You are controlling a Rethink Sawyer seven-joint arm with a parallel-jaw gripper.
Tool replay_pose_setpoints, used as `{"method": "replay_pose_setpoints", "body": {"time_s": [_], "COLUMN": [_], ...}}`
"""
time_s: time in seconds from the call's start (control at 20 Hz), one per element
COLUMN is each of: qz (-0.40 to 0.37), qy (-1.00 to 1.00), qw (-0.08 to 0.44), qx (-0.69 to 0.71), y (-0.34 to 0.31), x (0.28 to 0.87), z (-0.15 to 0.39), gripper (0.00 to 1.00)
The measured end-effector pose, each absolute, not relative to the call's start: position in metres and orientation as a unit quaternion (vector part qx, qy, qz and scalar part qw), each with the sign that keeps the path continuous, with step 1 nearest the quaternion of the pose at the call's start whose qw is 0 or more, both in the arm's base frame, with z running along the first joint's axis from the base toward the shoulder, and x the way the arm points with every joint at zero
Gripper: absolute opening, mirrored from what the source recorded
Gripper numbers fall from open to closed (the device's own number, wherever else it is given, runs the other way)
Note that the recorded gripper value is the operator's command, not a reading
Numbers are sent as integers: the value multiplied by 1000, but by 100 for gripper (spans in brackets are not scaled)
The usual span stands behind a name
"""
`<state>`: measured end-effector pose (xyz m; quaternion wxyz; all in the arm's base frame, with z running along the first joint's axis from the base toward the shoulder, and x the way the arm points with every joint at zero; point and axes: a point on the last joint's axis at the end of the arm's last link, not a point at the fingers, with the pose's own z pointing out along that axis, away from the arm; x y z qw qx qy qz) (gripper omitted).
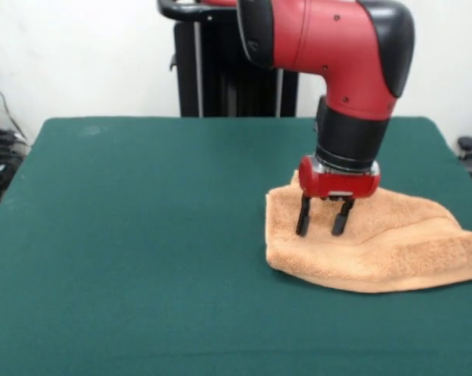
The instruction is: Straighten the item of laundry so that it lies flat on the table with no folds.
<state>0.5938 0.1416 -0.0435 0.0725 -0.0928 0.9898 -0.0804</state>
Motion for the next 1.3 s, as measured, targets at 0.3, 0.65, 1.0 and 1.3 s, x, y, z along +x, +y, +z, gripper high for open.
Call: {"method": "replay_pose_setpoints", "body": {"time_s": [0.3,0.65,1.0,1.3], "qz": [-108,-178,-215,-218], "qy": [984,961,938,923], "qw": [89,123,176,257], "qx": [-114,-170,-205,-185], "y": [148,159,158,137], "x": [588,571,564,568], "z": [-43,-43,-47,-59], "gripper": [100,100,100,100]}}
